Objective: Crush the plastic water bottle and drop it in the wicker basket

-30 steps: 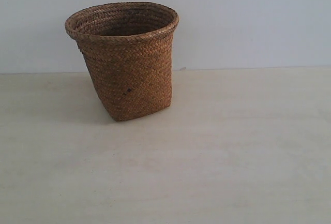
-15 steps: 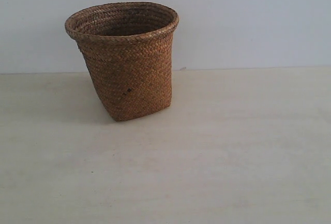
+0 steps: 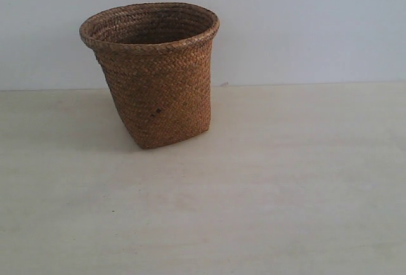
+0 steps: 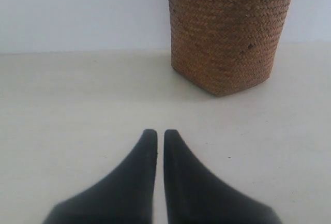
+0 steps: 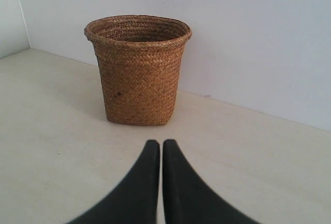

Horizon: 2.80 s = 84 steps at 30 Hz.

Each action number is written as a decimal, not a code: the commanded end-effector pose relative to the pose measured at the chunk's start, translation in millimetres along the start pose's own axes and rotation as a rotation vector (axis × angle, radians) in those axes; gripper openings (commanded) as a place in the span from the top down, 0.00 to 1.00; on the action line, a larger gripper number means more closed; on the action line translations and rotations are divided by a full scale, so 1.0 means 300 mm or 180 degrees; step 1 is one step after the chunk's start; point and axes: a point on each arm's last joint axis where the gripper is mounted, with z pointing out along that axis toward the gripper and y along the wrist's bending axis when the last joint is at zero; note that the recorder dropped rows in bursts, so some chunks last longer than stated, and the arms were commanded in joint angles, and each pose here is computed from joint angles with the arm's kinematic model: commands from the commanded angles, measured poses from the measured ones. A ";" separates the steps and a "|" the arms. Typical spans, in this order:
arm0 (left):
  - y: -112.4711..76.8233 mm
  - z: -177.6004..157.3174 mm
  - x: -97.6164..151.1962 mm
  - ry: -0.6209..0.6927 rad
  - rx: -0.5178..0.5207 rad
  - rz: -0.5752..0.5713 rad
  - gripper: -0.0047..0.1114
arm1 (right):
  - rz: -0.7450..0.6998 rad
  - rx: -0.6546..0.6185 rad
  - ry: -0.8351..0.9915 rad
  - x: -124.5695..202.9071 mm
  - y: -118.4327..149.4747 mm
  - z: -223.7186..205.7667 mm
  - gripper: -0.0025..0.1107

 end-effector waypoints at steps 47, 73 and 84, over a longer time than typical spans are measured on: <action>0.020 0.000 0.005 0.0002 -0.0303 -0.0287 0.92 | 0.0001 -0.0004 -0.0037 0.000 0.000 -0.003 0.98; 0.020 0.000 0.005 0.0002 -0.0303 -0.0287 0.92 | 0.0031 0.0044 -0.0440 0.080 0.000 0.028 0.98; 0.020 0.000 0.005 0.0001 -0.0303 -0.0287 0.92 | -0.0237 0.0631 -0.0596 0.352 -0.031 0.116 0.98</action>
